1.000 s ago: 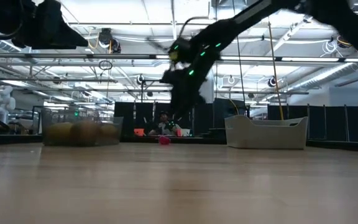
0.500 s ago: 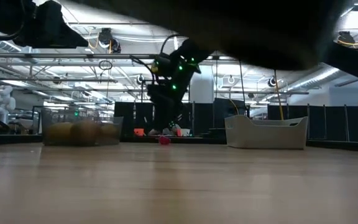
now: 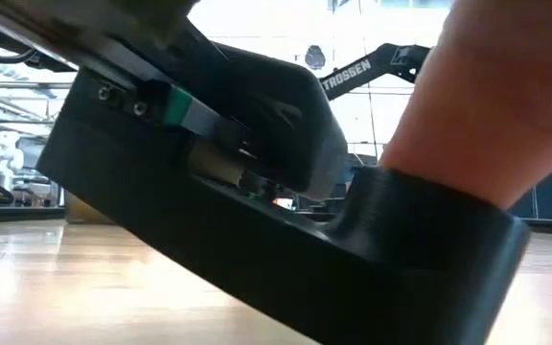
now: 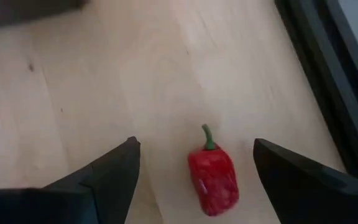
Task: Sort produce into baskets
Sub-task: Put the red bell pepper into the gray bin
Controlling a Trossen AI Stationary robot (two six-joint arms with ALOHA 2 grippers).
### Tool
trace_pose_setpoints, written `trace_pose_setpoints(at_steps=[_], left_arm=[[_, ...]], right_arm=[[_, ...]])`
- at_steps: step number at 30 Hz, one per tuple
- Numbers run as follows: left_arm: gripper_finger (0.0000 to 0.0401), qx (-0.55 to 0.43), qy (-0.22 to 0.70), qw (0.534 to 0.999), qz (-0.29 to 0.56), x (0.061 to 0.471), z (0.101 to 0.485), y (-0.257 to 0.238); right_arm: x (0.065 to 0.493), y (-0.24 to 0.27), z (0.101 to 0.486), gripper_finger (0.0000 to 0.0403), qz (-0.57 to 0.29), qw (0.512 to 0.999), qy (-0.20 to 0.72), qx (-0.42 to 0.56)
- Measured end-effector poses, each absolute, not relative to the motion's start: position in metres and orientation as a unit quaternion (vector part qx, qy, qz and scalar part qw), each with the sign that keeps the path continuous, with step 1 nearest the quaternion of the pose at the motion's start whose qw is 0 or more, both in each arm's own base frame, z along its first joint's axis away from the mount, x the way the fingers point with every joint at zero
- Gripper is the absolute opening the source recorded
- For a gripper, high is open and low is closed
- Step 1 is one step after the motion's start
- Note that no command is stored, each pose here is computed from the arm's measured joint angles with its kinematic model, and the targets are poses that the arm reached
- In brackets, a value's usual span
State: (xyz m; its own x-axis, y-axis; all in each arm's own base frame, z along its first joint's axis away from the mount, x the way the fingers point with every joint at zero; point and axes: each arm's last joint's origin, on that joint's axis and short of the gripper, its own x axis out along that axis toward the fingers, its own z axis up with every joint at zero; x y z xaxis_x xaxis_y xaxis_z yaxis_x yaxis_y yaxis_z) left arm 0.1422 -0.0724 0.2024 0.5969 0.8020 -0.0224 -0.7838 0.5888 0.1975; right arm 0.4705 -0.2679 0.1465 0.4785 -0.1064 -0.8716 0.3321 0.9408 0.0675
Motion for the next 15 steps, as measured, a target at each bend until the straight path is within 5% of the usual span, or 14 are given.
trace_pose_setpoints(at_steps=[15], left_arm=[[0.0262, 0.083, 0.052, 0.890, 0.445, 0.1423, 0.2025, -0.0726]], right_arm=[[0.4732, -0.2665, 0.1463, 0.0259, -0.118, 0.859, 0.490, 0.095]])
